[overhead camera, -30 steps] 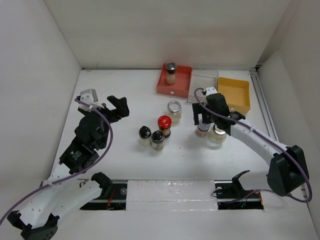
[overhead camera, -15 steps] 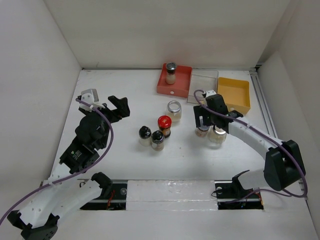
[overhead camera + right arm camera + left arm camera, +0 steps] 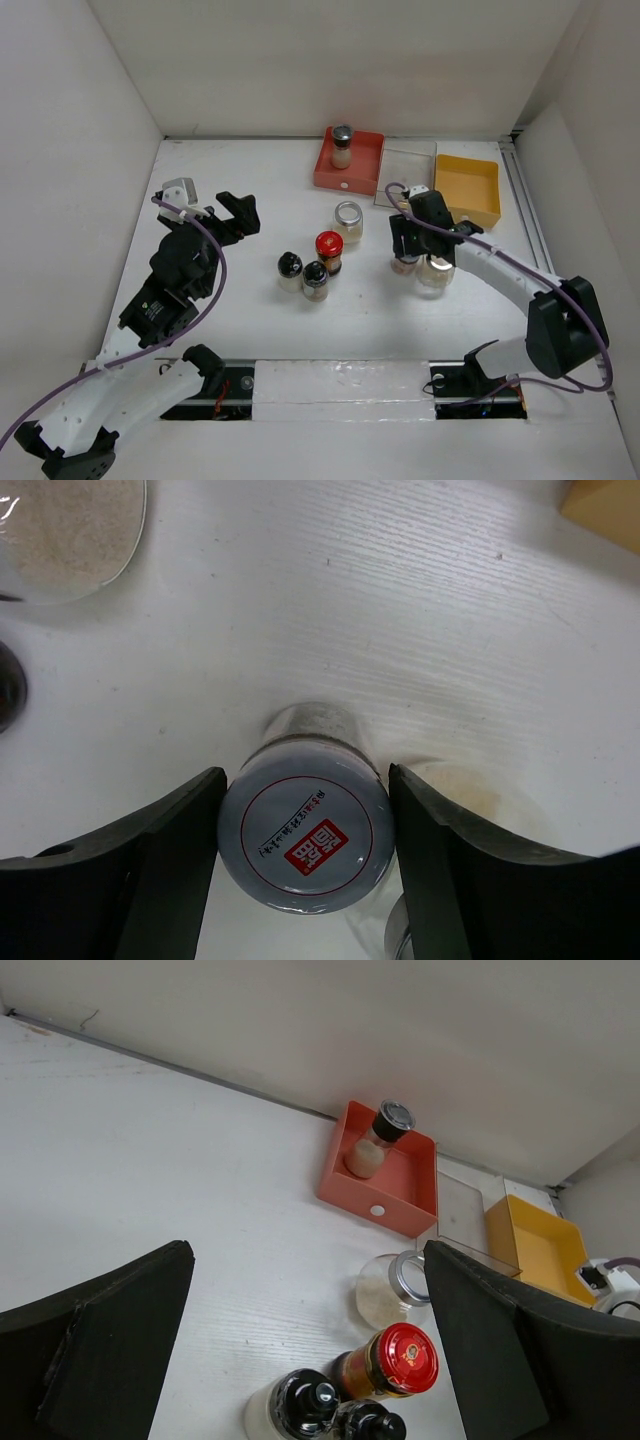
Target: Organize the condiment bottles
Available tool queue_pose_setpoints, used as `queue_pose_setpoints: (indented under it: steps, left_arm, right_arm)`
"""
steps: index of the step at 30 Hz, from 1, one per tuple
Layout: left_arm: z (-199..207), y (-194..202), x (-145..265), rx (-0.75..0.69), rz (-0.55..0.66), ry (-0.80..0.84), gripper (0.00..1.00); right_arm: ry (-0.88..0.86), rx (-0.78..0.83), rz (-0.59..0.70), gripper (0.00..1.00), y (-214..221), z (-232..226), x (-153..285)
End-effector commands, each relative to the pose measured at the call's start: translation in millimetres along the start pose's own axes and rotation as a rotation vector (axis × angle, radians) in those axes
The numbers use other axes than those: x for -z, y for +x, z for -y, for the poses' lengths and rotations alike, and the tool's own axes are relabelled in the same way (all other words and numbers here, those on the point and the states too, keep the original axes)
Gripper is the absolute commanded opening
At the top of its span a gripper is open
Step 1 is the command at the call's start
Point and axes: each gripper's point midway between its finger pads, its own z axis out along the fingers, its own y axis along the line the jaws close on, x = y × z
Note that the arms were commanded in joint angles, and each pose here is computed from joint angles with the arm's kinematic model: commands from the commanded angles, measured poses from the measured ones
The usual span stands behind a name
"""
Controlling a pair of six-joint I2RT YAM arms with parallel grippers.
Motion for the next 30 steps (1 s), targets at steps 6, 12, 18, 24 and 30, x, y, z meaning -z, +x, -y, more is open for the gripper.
queue_pose_setpoints:
  steps: [6, 12, 18, 24, 30]
  left_arm:
    - [3, -4, -1, 0.009, 0.024, 0.015, 0.96]
    - [3, -4, -1, 0.009, 0.024, 0.015, 0.96]
    - [3, -4, -1, 0.009, 0.024, 0.015, 0.96]
    - [4, -6, 2, 0.015, 0.027, 0.028, 0.96]
    - [4, -6, 2, 0.015, 0.027, 0.028, 0.96]
  right_arm:
    - [-0.168, -0.022, 0.410, 0.51, -149, -43, 68]
    - [-0.181, -0.023, 0.594, 0.51, -240, -46, 74]
    - [-0.189, 0.003, 0.666, 0.51, -314, -46, 19]
    - [-0.166, -0.004, 0.689, 0.51, -354, -33, -36]
    - [-0.152, -0.005, 0.718, 0.51, -374, -19, -61]
